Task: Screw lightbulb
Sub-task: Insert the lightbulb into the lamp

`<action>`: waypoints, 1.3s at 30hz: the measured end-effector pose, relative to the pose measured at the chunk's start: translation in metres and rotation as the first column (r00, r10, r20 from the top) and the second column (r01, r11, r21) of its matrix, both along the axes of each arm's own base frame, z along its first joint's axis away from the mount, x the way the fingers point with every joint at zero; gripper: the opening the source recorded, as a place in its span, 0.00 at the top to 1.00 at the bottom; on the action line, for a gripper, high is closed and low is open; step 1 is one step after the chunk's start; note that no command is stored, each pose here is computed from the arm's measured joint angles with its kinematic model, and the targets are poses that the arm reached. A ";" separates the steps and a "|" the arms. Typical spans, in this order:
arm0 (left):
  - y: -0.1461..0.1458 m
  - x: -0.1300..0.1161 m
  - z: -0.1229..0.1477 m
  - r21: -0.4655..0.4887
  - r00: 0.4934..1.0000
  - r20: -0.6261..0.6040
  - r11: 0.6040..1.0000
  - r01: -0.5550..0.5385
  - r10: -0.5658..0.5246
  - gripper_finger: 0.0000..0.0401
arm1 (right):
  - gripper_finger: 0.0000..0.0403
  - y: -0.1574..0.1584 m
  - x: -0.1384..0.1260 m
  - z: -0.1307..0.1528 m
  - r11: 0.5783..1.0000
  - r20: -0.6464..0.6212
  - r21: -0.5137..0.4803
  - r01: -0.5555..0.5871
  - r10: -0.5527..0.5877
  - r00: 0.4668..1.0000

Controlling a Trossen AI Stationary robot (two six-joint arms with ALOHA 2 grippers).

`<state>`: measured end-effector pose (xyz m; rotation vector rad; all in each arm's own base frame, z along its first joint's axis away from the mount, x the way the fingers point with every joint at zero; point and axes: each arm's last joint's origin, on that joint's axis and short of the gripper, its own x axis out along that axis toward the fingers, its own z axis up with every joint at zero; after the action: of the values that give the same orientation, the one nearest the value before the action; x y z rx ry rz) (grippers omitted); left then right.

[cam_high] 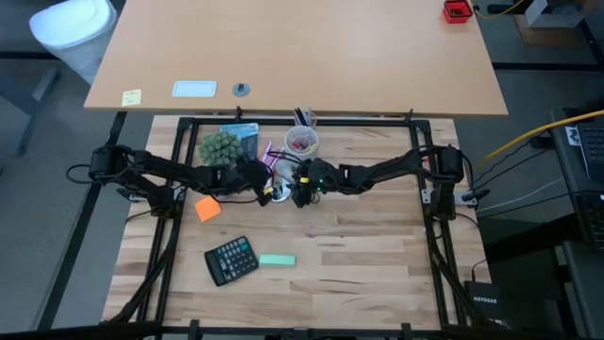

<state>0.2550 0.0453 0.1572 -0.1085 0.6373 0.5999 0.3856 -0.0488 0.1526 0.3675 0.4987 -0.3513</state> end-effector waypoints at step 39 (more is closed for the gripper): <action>-0.041 0.005 0.000 -0.088 0.981 0.036 0.977 0.195 -0.192 1.00 | 0.48 0.000 0.000 0.001 1.000 0.015 0.010 -0.020 0.020 1.000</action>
<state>0.2599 0.0041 0.1568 -0.1382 0.6410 0.3805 0.3860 -0.0491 0.1541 0.3741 0.4896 -0.3265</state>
